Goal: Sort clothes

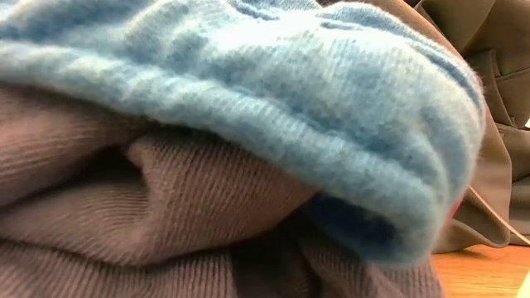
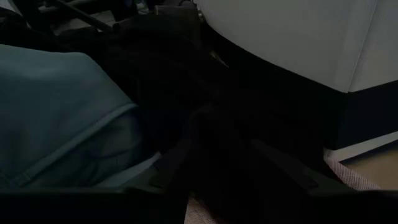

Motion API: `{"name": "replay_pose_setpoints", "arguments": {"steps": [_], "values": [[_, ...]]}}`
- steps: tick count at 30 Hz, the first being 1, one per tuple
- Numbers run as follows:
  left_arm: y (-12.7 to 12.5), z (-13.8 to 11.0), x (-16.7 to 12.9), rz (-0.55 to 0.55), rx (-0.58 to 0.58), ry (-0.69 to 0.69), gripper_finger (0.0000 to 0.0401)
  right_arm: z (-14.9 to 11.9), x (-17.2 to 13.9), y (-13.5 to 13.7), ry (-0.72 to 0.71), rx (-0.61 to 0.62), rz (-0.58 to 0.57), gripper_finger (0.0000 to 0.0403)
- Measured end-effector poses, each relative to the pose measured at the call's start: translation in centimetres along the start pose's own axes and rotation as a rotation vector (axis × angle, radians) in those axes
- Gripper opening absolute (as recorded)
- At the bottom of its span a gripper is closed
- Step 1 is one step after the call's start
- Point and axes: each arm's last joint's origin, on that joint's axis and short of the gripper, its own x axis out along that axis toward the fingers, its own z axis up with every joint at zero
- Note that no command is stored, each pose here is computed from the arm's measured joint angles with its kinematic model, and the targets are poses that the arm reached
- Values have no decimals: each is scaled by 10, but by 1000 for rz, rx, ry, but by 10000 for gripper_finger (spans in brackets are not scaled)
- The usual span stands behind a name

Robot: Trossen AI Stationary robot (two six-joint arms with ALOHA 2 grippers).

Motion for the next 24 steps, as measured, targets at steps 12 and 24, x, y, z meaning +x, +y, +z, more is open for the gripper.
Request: {"name": "replay_pose_setpoints", "arguments": {"steps": [12, 24], "values": [[0, 0, 0, 0, 0, 0, 124, 0, 0, 0, -1, 0, 0, 160], [0, 0, 0, 0, 0, 1, 124, 3, 0, 1, -28, 3, 6, 160]]}}
